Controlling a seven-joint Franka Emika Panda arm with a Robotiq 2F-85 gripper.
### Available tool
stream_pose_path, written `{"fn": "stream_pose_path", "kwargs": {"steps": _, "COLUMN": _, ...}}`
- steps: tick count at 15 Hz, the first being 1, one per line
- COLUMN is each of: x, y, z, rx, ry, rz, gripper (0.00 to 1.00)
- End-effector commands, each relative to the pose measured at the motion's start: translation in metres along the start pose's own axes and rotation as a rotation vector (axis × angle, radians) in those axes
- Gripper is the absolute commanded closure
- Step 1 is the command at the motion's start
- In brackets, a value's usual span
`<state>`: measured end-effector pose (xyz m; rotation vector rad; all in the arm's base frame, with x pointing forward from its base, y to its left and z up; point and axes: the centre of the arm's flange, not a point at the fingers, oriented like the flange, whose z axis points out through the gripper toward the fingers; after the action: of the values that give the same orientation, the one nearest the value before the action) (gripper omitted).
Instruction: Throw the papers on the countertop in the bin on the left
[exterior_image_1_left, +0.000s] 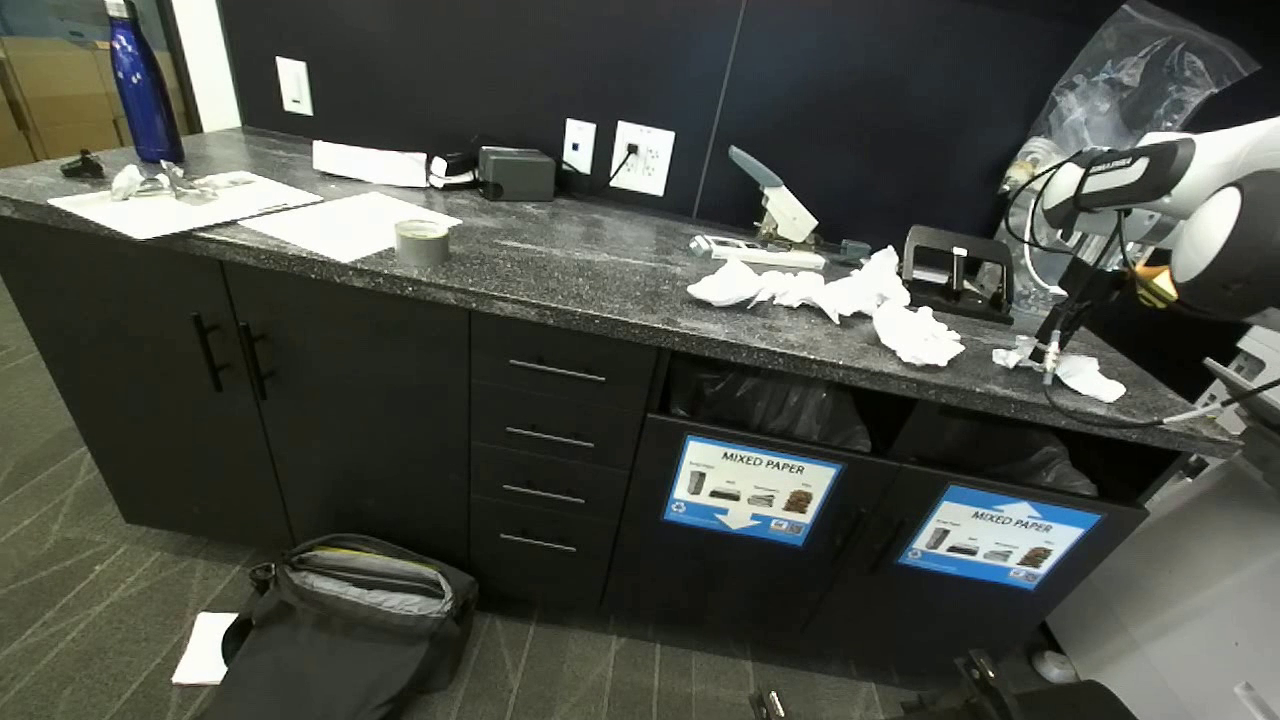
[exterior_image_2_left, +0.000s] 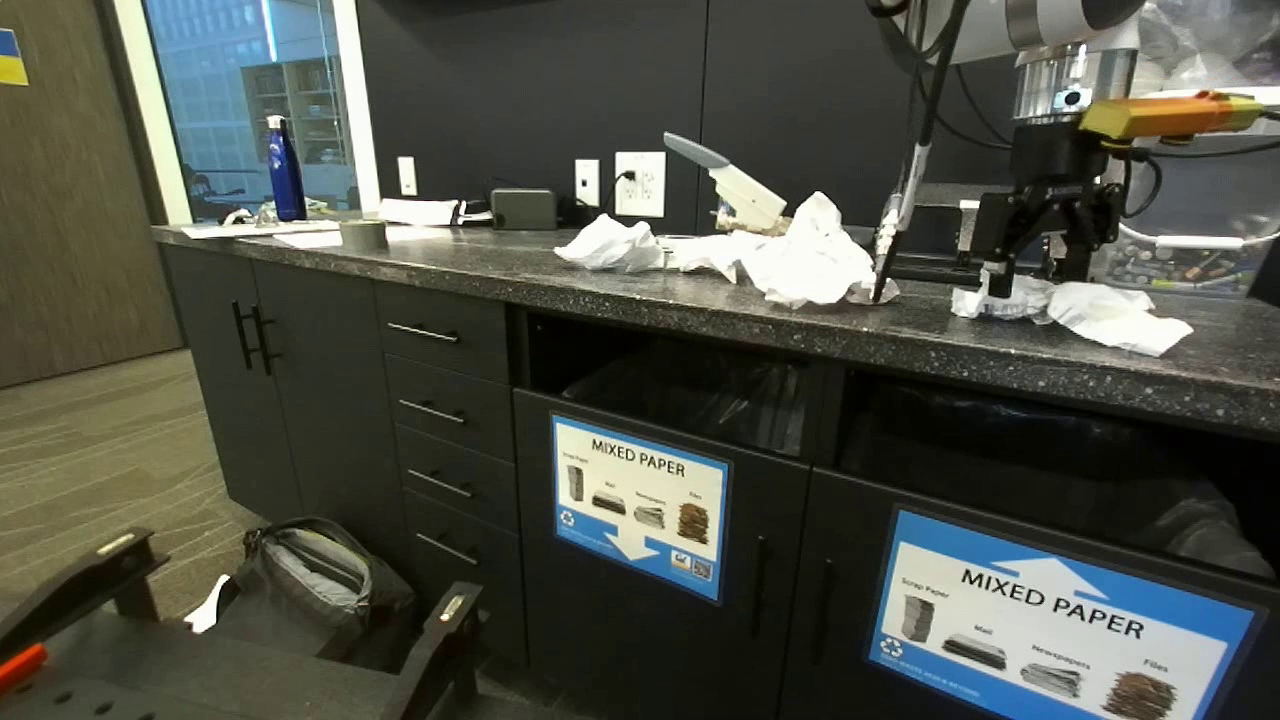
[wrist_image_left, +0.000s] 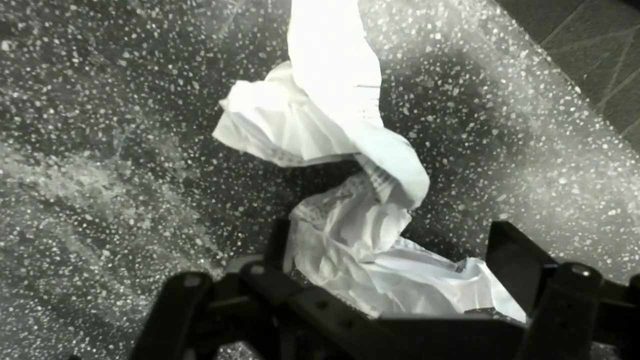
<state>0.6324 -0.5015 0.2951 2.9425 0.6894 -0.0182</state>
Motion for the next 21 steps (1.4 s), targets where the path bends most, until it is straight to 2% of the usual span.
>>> {"fn": "stream_pose_path", "kwargs": {"steps": 1, "x": 0.027, "y": 0.042, "z": 0.002, "rx": -0.007, "ry": 0.041, "rz": -0.025, "gripper": 0.0}}
{"fn": "stream_pose_path", "kwargs": {"steps": 2, "x": 0.029, "y": 0.041, "z": 0.003, "rx": -0.009, "ry": 0.051, "rz": -0.029, "gripper": 0.25}}
{"fn": "stream_pose_path", "kwargs": {"steps": 3, "x": 0.032, "y": 0.041, "z": 0.002, "rx": -0.015, "ry": 0.058, "rz": -0.034, "gripper": 0.25}}
{"fn": "stream_pose_path", "kwargs": {"steps": 9, "x": 0.039, "y": 0.036, "z": 0.0, "rx": -0.037, "ry": 0.06, "rz": -0.049, "gripper": 0.73}}
{"fn": "stream_pose_path", "kwargs": {"steps": 10, "x": 0.039, "y": 0.034, "z": 0.001, "rx": -0.036, "ry": 0.053, "rz": -0.046, "gripper": 0.78}}
{"fn": "stream_pose_path", "kwargs": {"steps": 14, "x": 0.039, "y": 0.022, "z": 0.006, "rx": -0.018, "ry": 0.017, "rz": -0.026, "gripper": 0.83}}
{"fn": "stream_pose_path", "kwargs": {"steps": 15, "x": 0.038, "y": 0.016, "z": 0.004, "rx": -0.007, "ry": 0.001, "rz": -0.014, "gripper": 0.79}}
{"fn": "stream_pose_path", "kwargs": {"steps": 17, "x": 0.036, "y": -0.003, "z": 0.0, "rx": 0.011, "ry": -0.021, "rz": 0.009, "gripper": 0.78}}
{"fn": "stream_pose_path", "kwargs": {"steps": 21, "x": 0.035, "y": -0.044, "z": -0.013, "rx": 0.04, "ry": -0.068, "rz": 0.079, "gripper": 0.78}}
